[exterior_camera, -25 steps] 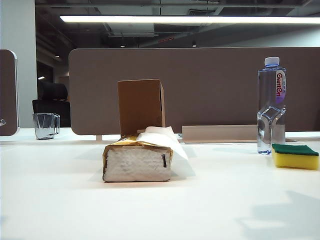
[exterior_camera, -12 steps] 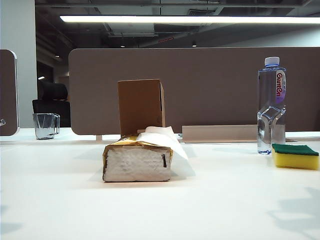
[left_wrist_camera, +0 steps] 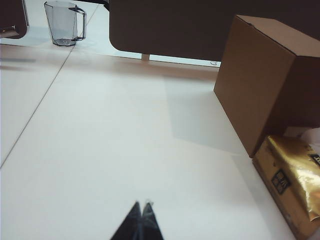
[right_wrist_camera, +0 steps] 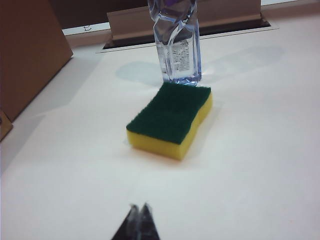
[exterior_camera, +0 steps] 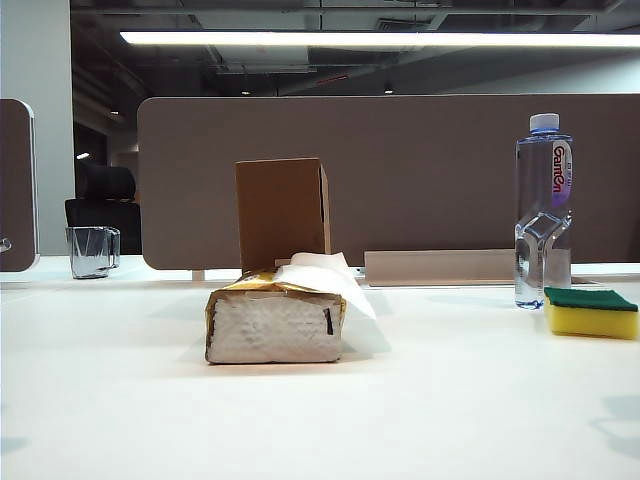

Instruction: Move the sponge from left to right to wipe the table, avoiding obstacles on the table, and finally reaching the bottle of mineral water.

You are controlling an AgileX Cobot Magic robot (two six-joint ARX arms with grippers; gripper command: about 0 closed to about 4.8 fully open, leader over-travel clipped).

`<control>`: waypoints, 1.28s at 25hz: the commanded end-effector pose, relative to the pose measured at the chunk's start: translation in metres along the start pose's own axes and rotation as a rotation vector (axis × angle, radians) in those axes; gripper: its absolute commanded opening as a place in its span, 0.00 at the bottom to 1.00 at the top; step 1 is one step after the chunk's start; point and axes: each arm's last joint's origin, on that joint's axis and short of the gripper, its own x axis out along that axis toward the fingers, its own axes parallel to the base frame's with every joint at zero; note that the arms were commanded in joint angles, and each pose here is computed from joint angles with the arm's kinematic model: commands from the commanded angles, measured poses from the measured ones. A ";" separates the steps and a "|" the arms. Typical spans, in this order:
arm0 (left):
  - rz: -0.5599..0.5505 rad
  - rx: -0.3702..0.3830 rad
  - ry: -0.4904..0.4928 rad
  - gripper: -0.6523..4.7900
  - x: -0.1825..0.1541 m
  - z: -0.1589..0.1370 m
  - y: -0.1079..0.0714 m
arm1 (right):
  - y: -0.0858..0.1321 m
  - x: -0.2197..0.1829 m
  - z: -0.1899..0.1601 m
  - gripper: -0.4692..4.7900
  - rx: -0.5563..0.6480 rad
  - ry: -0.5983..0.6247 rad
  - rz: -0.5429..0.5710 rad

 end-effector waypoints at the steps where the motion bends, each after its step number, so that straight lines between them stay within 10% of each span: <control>1: -0.013 0.002 -0.011 0.11 0.002 -0.004 0.000 | 0.000 0.000 0.001 0.08 -0.034 -0.017 -0.005; 32: -0.008 -0.006 0.036 0.11 0.008 -0.022 0.003 | -0.002 0.000 -0.009 0.09 -0.082 0.080 -0.032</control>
